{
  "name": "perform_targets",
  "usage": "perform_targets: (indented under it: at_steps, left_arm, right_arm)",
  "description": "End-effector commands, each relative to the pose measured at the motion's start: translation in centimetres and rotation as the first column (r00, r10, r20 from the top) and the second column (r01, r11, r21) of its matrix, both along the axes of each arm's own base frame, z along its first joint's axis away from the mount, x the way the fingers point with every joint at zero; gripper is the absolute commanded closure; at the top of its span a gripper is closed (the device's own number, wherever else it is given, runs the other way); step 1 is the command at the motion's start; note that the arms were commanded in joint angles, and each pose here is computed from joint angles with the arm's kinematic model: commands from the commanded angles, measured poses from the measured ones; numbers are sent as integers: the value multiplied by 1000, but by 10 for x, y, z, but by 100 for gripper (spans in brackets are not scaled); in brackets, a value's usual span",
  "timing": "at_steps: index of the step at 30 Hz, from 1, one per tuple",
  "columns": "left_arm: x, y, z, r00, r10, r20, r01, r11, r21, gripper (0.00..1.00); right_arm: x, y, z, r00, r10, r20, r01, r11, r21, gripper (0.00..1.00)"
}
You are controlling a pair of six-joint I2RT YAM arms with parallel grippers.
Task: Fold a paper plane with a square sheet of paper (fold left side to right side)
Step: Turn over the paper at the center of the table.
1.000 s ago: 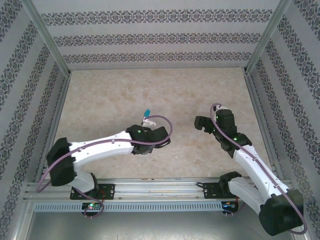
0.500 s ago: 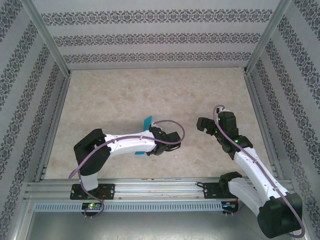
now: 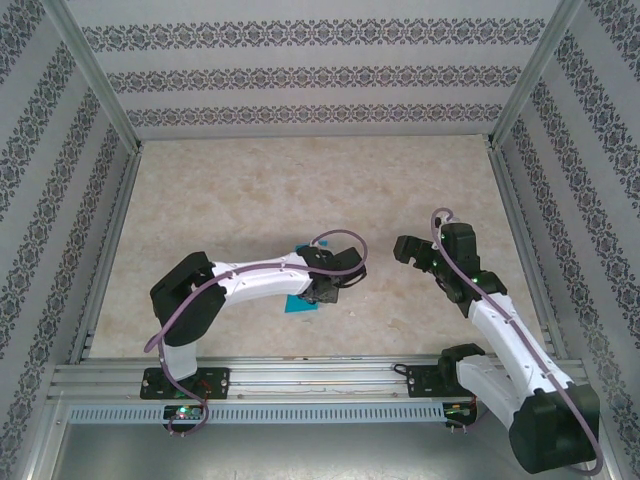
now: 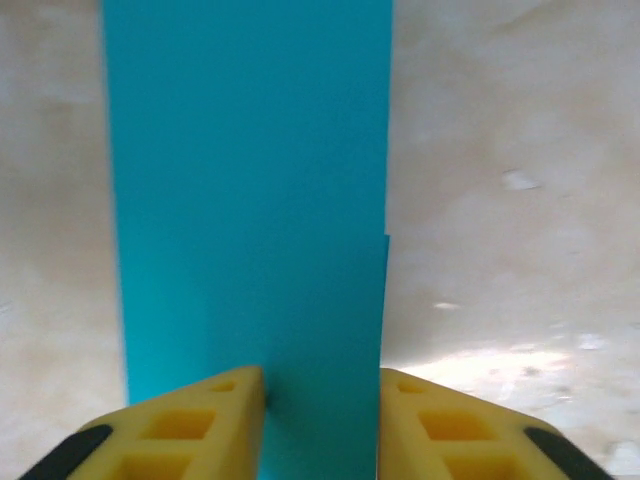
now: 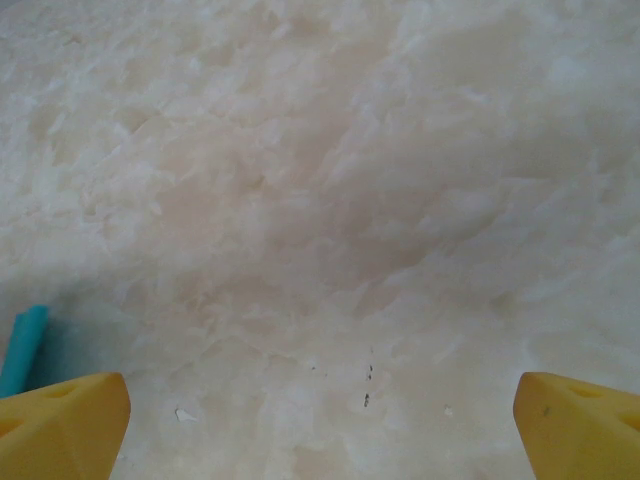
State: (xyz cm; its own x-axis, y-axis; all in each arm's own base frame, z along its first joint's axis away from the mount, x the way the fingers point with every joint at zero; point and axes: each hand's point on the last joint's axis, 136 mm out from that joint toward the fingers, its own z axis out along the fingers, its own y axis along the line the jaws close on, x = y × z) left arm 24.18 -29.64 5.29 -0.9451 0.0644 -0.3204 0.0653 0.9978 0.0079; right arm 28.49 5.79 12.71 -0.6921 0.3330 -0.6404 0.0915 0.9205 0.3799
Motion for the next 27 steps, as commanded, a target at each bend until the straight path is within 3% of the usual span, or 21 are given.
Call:
perform_targets:
  at_steps: [1,6,8,14,17,27]
  left_arm:
    - [14,-37,15,1000,-29,4,29,978,-206,60]
    - [27,-48,41,997,-57,43,69,926,-370,46]
    - [34,-45,55,996,-55,76,83,897,-433,45]
    - [53,-20,94,980,-33,195,139,814,-564,44]
    - [58,2,100,972,-10,235,150,797,-586,44]
    - [53,68,100,944,120,307,141,697,-703,41]
  right_arm:
    - [-6,9,-11,996,37,-77,-29,995,100,2]
    - [-8,24,-16,987,107,-117,-84,978,189,2]
    - [-9,34,-14,982,144,-123,-111,964,241,3]
    - [-13,67,-16,951,265,-161,-184,900,394,23]
    - [-16,85,-24,931,312,-189,-204,875,438,34]
    - [-23,168,-49,875,433,-215,-299,834,464,67]
